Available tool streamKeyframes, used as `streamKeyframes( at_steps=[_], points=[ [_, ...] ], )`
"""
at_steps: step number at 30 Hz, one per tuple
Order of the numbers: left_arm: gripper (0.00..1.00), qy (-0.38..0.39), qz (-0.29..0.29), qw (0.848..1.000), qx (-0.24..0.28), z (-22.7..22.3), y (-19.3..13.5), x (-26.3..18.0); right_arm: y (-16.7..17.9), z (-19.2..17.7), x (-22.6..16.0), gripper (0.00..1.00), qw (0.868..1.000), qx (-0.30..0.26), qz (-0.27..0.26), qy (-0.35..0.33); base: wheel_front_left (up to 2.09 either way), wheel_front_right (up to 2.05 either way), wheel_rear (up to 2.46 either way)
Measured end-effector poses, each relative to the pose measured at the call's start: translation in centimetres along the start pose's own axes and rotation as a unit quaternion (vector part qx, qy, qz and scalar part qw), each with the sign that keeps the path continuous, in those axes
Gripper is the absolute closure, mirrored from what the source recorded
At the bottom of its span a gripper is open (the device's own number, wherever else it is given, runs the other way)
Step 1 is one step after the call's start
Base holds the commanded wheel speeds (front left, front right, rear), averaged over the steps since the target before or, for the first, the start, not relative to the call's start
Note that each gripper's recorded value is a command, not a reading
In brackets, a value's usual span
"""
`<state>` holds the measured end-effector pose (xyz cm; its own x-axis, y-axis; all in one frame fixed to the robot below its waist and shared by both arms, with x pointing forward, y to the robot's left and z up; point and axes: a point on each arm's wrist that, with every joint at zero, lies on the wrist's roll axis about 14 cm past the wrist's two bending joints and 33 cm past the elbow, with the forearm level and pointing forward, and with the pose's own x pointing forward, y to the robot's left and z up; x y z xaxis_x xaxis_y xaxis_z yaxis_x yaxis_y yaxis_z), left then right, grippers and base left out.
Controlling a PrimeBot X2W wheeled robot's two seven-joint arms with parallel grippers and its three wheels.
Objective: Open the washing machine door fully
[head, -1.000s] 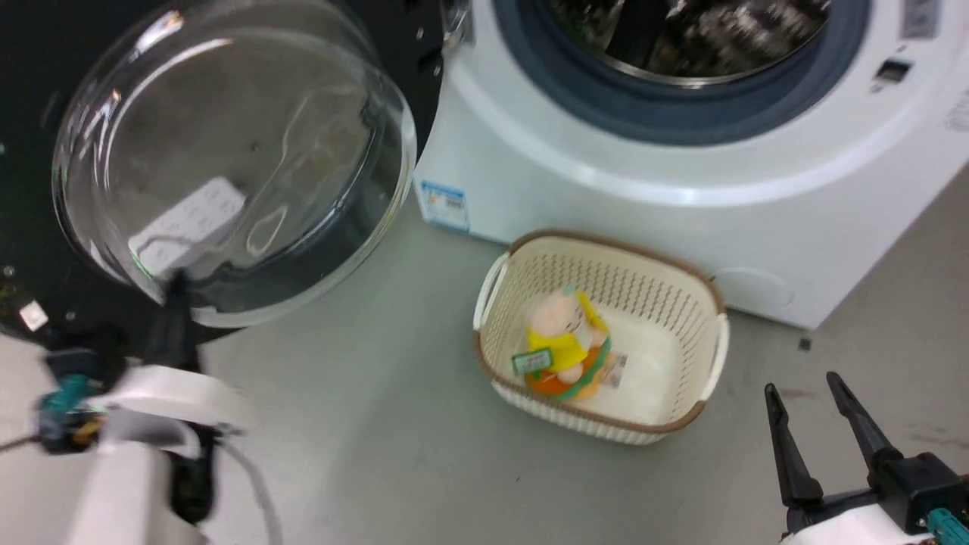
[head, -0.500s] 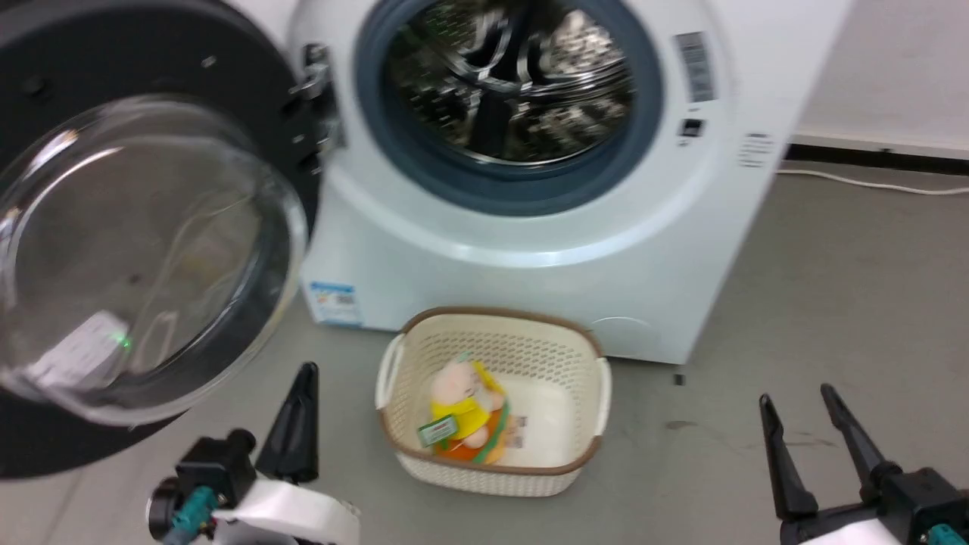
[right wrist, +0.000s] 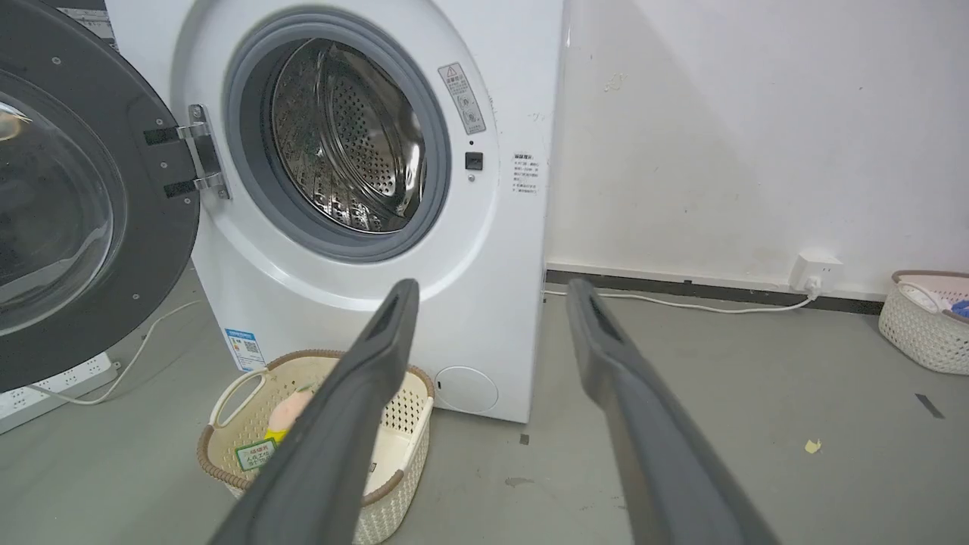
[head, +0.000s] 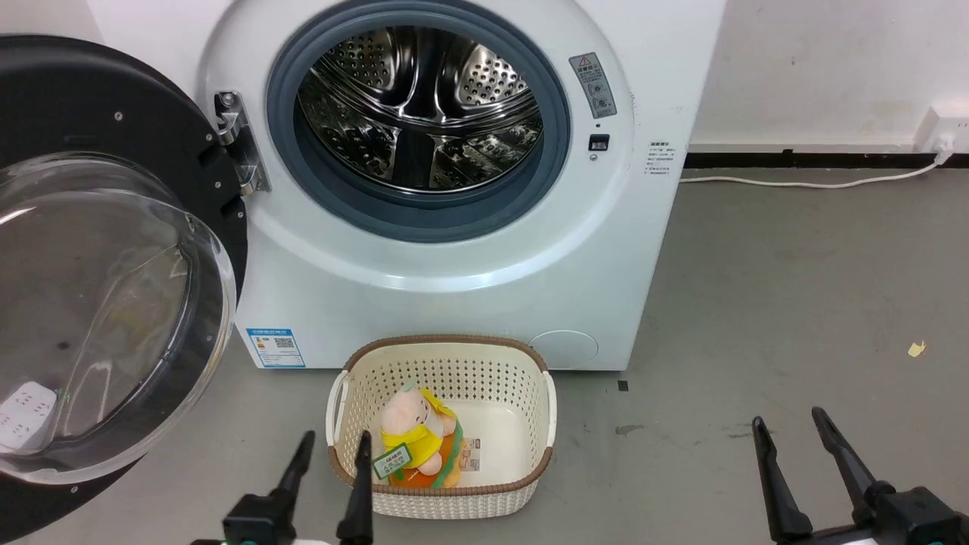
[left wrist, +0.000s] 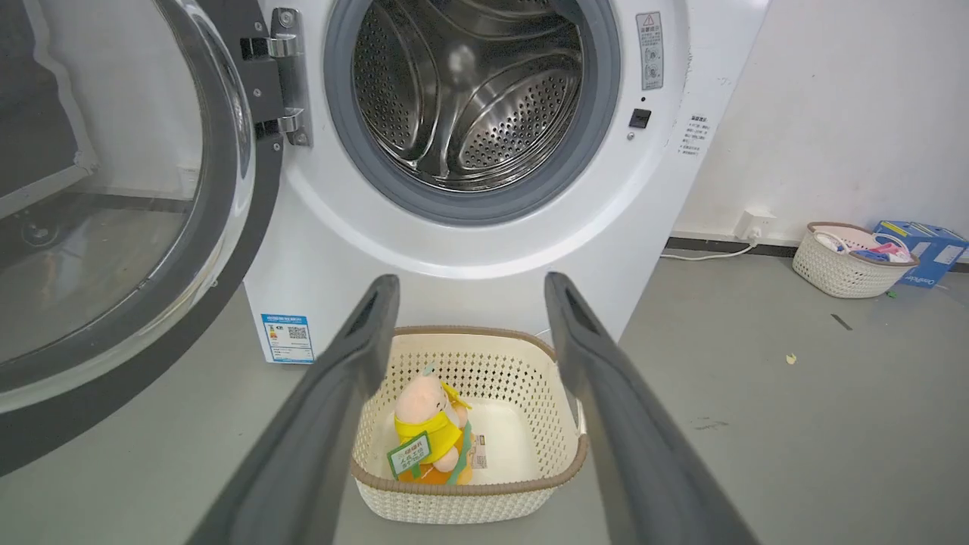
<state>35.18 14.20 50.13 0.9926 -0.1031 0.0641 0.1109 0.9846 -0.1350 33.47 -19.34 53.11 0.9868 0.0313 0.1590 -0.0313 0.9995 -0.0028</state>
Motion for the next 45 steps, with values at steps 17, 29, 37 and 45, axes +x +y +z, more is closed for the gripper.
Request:
streamKeyframes(
  at_steps=[17, 29, 37, 45],
  points=[
    [0.0, 0.0, 0.005, 1.0, 0.01, -0.02, 0.09, -0.24, 0.57, -0.62, 0.12, 0.0, 1.0, 0.008, 0.008, 0.009, 0.0, 0.0, 0.0],
    [0.0, -0.001, 0.005, 1.0, 0.01, 0.04, 0.08, -0.12, 0.57, -0.73, 0.03, 0.0, 1.0, 0.009, 0.008, 0.011, 0.0, 0.0, 0.0],
    [1.0, -0.001, 0.005, 1.0, 0.006, 0.08, -0.01, -0.08, 0.54, -0.77, 0.03, 1.0, 1.0, 0.008, 0.007, 0.012, 0.0, 0.0, 0.0],
    [1.0, 0.003, 0.006, 1.0, 0.008, 0.0, 0.07, -0.04, 0.6, -1.0, 0.06, 1.0, 1.0, 0.008, 0.008, 0.019, 0.0, 0.0, 0.0]
  ],
)
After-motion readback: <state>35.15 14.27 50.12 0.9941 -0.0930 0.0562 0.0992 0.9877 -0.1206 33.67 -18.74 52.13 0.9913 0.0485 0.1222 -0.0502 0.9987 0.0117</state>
